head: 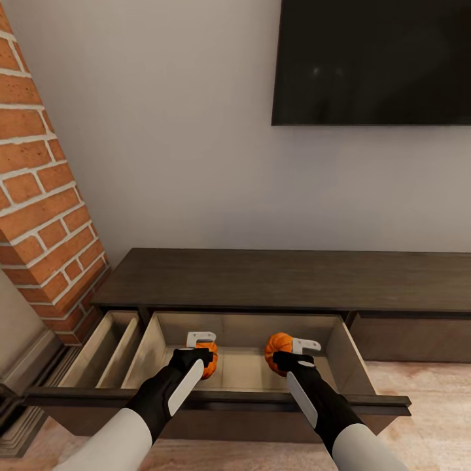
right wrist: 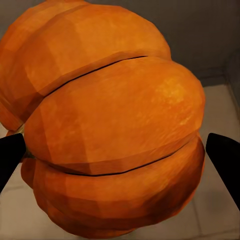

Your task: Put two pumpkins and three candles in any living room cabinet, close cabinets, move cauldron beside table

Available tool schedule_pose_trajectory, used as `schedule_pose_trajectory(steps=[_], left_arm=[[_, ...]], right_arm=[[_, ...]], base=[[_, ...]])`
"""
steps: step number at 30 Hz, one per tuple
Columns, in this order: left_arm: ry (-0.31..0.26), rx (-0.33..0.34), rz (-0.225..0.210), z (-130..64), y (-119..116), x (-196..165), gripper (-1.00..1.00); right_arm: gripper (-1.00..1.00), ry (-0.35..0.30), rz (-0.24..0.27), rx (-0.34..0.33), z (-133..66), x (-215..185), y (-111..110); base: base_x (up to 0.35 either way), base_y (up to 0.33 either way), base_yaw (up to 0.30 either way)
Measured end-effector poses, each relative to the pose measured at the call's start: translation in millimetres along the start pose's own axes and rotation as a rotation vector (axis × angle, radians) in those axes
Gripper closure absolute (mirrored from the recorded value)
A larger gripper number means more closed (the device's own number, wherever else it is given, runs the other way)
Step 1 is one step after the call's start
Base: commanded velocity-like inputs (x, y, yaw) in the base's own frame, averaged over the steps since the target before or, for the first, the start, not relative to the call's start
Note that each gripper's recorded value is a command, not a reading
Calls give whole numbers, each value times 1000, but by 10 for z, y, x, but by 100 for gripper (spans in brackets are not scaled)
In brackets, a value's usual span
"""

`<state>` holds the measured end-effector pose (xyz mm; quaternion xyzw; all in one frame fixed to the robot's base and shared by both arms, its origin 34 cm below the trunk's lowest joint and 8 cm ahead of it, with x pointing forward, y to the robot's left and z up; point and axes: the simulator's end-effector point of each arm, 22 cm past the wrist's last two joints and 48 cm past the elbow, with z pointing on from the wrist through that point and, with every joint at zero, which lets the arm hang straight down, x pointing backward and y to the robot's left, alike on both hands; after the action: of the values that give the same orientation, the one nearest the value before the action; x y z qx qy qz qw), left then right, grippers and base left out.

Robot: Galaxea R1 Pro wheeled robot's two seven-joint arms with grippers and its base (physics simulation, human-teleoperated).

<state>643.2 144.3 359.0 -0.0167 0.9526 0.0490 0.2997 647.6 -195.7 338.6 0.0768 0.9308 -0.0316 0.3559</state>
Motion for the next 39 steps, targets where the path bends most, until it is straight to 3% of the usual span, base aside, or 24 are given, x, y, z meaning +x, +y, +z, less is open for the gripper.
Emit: schedule_pose_trajectory(steps=[2, 3, 9, 15, 20, 24, 28, 39], left_arm=[[0, 0, 0, 0, 2, 0, 100], [0, 0, 0, 1, 2, 0, -100], [0, 0, 0, -2, -4, -1, -100], [0, 1, -1, -2, -8, 0, -100], [-5, 4, -2, -14, -22, -23, -100], [-20, 13, -7, -46, -52, -94, -100], [-23, 14, -7, -52, -54, -107, -100], [-11, 14, -6, -2, -57, -53, -100]], right_arm=[[100, -3, 3, 0, 0, -7, 0], [100, -4, 4, 0, 0, -7, 0], [100, -3, 4, 4, 1, -4, -9], [100, -21, 11, 73, -7, -43, -154], [100, -24, 16, 82, -8, -36, -163], [100, 14, 12, 74, 7, 88, -69], [100, 52, 8, 40, -32, 188, 194], [100, 70, 0, 36, -7, 270, 249]], base=[[0, 0, 0], [0, 0, 0], [0, 0, 0], [0, 0, 0], [0, 0, 0], [0, 0, 0], [0, 0, 0], [0, 0, 0]])
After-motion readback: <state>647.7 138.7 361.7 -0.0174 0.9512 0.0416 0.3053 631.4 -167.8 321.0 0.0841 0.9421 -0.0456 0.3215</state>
